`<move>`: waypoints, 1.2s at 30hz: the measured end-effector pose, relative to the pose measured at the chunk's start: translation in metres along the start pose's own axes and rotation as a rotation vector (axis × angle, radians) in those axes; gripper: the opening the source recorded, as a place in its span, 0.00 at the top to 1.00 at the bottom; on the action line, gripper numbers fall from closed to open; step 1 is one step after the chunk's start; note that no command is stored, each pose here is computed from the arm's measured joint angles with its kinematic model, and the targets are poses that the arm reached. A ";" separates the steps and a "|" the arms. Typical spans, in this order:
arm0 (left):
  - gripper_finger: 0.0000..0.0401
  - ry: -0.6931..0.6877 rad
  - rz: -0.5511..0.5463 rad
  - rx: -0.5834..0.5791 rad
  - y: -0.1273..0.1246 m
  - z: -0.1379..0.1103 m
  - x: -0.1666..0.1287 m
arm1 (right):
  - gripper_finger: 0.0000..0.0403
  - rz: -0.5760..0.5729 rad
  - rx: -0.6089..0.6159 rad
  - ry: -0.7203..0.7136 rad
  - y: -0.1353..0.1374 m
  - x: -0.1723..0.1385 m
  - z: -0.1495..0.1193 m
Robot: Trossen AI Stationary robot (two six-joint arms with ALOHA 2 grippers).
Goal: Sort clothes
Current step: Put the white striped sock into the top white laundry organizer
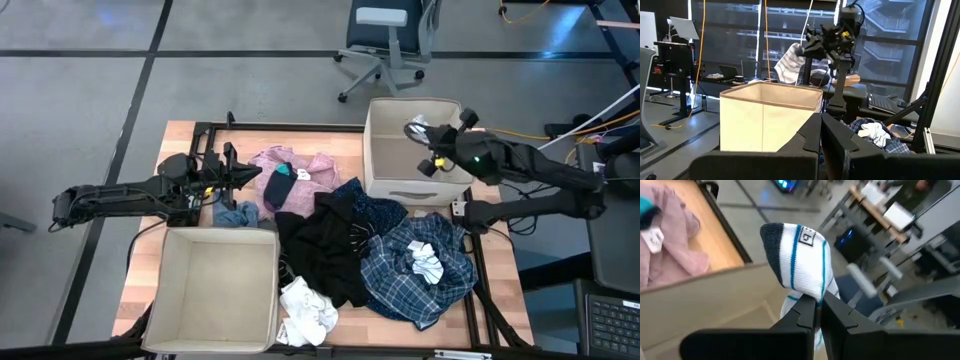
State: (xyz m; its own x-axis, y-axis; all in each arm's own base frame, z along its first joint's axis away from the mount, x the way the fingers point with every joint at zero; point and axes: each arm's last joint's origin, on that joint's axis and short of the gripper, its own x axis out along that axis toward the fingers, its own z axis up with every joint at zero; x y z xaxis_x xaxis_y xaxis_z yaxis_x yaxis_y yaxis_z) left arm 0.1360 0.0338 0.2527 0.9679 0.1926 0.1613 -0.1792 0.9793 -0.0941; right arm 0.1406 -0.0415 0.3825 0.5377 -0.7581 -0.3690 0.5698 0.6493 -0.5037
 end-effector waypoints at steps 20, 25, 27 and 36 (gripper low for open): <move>1.00 0.005 0.000 0.000 0.000 0.000 0.000 | 0.95 0.095 0.107 0.270 -0.003 0.070 -0.045; 1.00 0.005 0.000 0.003 0.000 0.000 0.000 | 0.94 0.100 0.135 0.296 -0.004 0.075 -0.047; 1.00 0.005 0.000 0.000 0.000 0.000 0.000 | 0.92 0.108 0.134 0.291 -0.003 0.076 -0.046; 1.00 0.005 0.000 -0.007 0.000 0.000 0.000 | 0.60 0.078 0.087 0.345 -0.004 0.076 -0.046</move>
State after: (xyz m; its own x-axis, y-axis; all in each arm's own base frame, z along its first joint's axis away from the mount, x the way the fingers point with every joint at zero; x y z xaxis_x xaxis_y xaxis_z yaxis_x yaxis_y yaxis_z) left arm 0.1361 0.0338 0.2523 0.9688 0.1921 0.1568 -0.1777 0.9789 -0.1011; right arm 0.1503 -0.1042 0.3208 0.3485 -0.6726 -0.6528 0.5945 0.6971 -0.4008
